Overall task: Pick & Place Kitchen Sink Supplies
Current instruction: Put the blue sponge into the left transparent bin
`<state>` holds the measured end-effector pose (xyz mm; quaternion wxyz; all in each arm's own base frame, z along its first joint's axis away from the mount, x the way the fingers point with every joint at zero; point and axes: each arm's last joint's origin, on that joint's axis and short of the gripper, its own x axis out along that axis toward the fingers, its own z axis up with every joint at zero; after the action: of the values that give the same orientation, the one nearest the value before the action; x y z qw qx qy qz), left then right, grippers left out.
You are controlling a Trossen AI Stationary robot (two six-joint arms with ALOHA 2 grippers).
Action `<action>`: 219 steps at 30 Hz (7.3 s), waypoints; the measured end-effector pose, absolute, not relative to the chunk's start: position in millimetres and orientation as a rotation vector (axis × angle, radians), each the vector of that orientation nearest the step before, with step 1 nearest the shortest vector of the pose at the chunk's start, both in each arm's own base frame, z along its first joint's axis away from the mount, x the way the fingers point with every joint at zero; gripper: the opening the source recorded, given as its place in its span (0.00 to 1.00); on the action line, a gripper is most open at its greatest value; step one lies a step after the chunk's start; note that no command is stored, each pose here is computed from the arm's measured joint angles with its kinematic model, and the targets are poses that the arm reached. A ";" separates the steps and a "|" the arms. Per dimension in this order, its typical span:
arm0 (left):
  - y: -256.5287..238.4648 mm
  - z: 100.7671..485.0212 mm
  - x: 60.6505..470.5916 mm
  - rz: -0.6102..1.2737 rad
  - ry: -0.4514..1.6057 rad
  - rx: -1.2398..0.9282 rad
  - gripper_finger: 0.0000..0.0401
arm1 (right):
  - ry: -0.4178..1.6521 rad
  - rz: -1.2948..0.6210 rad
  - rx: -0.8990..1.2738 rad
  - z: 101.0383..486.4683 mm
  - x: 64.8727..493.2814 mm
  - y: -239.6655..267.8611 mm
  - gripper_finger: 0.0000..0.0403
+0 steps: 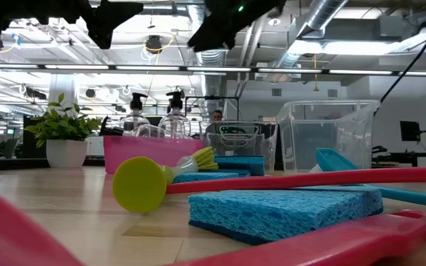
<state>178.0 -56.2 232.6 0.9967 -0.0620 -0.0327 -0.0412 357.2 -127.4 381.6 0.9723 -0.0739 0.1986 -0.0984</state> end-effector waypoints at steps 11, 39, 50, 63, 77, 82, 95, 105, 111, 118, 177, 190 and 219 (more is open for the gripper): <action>-59.0 222.8 184.8 -0.091 -0.009 -0.114 0.66 | 0.578 -0.024 -0.102 379.5 319.1 -56.3 0.46; -64.4 208.4 200.2 -0.089 0.010 -0.146 0.66 | 0.803 -0.097 -0.195 213.0 299.3 58.6 0.31; -64.4 208.5 200.2 -0.089 0.009 -0.146 0.66 | 0.913 -0.127 -0.225 175.8 314.4 52.6 0.55; -64.4 208.5 200.2 -0.089 0.009 -0.146 0.66 | 0.887 -0.195 -0.384 180.7 314.3 51.0 0.52; -64.4 208.4 200.2 -0.088 0.010 -0.146 0.66 | 0.981 -0.281 -0.443 145.7 327.5 30.5 0.40; -64.4 208.3 200.1 -0.089 0.010 -0.146 0.66 | 0.958 -0.300 -0.475 150.1 324.0 44.5 0.19; -64.4 208.2 200.1 -0.088 0.010 -0.146 0.66 | 0.803 -0.290 -0.443 208.2 294.9 72.2 0.02; -64.4 208.2 200.1 -0.088 0.010 -0.146 0.66 | 0.576 -0.449 -0.460 270.3 264.4 67.3 0.02; -64.4 208.2 200.1 -0.088 0.010 -0.146 0.66 | 0.486 -0.572 -0.428 298.1 257.3 33.3 0.02; -64.4 208.2 200.1 -0.088 0.010 -0.146 0.66 | 0.487 -0.634 -0.312 301.7 261.6 -32.9 0.02; -64.3 208.2 200.1 -0.088 0.010 -0.138 0.66 | 0.462 -0.146 -0.368 305.6 270.8 22.2 0.27; -64.4 208.2 200.1 -0.088 0.011 -0.161 0.66 | 0.729 0.106 -0.482 217.6 304.9 98.2 0.27; -64.4 208.2 200.1 -0.088 0.012 -0.161 0.66 | 0.964 0.164 -0.670 136.9 342.4 49.3 0.07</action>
<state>200.1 -64.4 208.2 0.9958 -0.0804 0.0059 -0.0441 342.4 49.3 136.9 0.8295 -0.3159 0.4541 0.0773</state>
